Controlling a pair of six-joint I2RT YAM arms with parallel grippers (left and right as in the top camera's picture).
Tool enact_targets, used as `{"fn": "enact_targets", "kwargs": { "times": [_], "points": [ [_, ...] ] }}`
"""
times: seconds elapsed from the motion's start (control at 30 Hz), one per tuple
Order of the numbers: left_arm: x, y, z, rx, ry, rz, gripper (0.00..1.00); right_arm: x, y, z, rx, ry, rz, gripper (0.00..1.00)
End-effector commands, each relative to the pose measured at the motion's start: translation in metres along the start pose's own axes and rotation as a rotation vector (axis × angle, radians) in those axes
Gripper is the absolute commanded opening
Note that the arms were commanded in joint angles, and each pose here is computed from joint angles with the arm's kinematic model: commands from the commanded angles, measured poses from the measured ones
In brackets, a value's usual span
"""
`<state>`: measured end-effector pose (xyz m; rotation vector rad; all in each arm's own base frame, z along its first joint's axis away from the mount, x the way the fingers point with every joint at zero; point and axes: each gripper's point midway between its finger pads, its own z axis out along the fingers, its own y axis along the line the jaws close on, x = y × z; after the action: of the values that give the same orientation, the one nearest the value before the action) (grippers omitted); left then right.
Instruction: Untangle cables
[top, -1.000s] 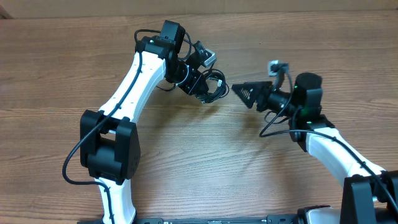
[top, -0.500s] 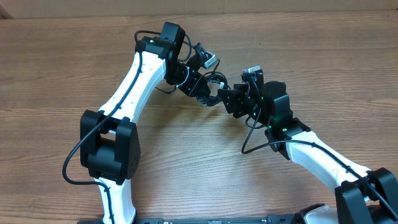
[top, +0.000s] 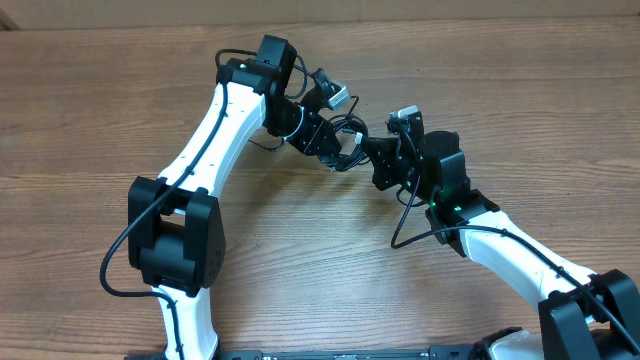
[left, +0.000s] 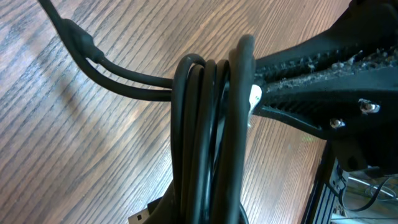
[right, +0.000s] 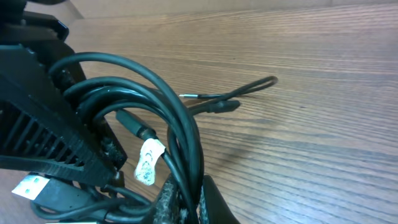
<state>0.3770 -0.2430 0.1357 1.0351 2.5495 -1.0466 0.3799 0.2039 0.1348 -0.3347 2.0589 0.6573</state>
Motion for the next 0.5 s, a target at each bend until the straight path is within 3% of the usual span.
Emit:
{"fn": "enact_targets", "kwargs": {
  "times": [0.0,0.1,0.27,0.37,0.47],
  "points": [
    [-0.008,-0.009,-0.001,0.045,-0.03,0.022,0.04,-0.003,0.021,-0.002,-0.105,0.004,-0.011,0.04],
    [-0.008,-0.007,-0.002,0.041,-0.03,0.018,0.04,-0.003,-0.004,-0.002,0.015,0.0,0.081,0.04],
    [-0.005,0.012,-0.014,-0.002,-0.043,-0.043,0.04,0.02,-0.108,-0.033,0.497,-0.034,0.497,0.04],
    [-0.008,0.015,-0.025,0.043,-0.088,-0.073,0.04,0.04,-0.145,-0.054,0.628,-0.017,0.672,0.04],
    [-0.016,0.005,-0.038,0.15,-0.165,-0.037,0.04,0.052,-0.165,-0.07,0.695,0.001,0.736,0.04]
  ]
}}
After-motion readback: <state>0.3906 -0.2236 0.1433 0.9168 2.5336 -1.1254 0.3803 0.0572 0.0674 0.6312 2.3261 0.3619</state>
